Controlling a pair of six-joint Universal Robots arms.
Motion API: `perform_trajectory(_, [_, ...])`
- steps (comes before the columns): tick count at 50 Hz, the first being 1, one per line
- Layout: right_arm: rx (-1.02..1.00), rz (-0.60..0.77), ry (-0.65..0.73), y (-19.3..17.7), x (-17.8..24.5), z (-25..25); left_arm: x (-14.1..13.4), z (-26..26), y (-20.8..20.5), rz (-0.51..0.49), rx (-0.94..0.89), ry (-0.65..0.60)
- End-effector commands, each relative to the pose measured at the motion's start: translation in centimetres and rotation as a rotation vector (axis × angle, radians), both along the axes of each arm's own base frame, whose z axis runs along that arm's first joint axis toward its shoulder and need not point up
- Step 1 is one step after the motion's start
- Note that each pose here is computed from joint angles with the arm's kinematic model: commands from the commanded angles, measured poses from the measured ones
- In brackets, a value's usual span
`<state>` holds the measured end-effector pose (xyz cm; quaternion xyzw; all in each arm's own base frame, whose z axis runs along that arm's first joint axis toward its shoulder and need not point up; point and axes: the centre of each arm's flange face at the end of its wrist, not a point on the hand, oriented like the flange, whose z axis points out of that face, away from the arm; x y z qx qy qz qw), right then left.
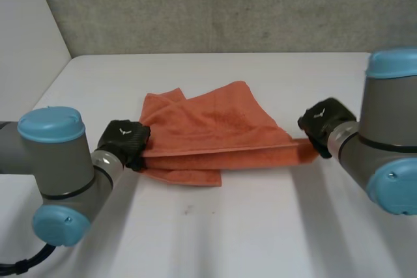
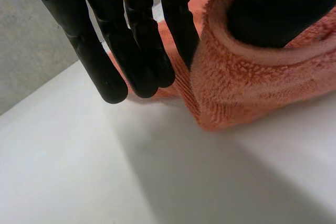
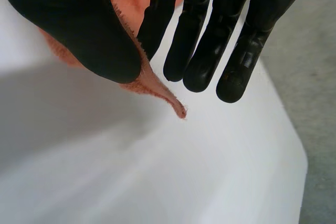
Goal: Fold the laundry
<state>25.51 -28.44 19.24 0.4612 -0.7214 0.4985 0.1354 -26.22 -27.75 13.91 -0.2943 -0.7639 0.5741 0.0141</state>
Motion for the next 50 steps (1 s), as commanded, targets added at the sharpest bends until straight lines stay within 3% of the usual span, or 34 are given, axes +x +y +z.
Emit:
perform_trajectory(1, [-0.171,0.012,0.013,-6.3,2.5,0.1,-1.5,1.6,-3.7,-0.017,-0.129,-0.024])
perform_trajectory(5, [-0.35,-0.002,-0.061,-9.3,3.7,3.5,-3.3,7.7,-8.1,-0.028,-0.409,-0.049])
perform_trajectory(6, [-0.506,-0.013,-0.139,-10.9,4.5,7.2,-3.9,12.7,-9.8,-0.008,-0.62,-0.025])
perform_trajectory(7, [-0.677,-0.024,-0.242,-11.8,4.9,11.5,-4.0,14.5,-10.1,0.001,-0.699,-0.01])
perform_trajectory(9, [-0.795,-0.029,-0.325,-12.1,5.0,14.4,-3.8,18.2,-10.5,0.033,-0.856,0.026])
perform_trajectory(10, [-0.968,-0.027,-0.474,-12.2,4.9,18.4,-3.7,20.3,-10.4,0.047,-0.937,0.054])
perform_trajectory(13, [-1.057,-0.026,-0.576,-11.0,4.0,21.8,-2.9,27.3,-8.3,0.078,-1.214,0.171])
perform_trajectory(15, [-1.025,-0.009,-0.618,-9.1,3.1,22.7,-2.7,27.4,-8.1,0.078,-1.212,0.171])
perform_trajectory(18, [-0.99,0.009,-0.622,-8.3,3.0,22.3,-2.3,24.5,-7.5,0.046,-1.051,0.126])
perform_trajectory(22, [-0.823,0.067,-0.571,-7.0,3.3,17.4,-1.7,20.6,-7.5,0.03,-0.882,0.094])
perform_trajectory(24, [-0.701,0.093,-0.52,-6.3,3.3,13.2,-0.5,15.8,-7.2,0.033,-0.696,0.054])
perform_trajectory(35, [-0.295,0.058,-0.361,-3.0,2.0,1.8,1.2,1.3,-4.9,0.013,-0.272,-0.083])
perform_trajectory(42, [-0.199,0.042,-0.324,-2.0,1.6,-0.4,1.6,-2.3,-4.0,0.007,-0.163,-0.122])
perform_trajectory(50, [-0.188,0.036,-0.326,-1.1,1.0,1.0,2.2,-1.8,-3.5,0.018,-0.162,-0.127])
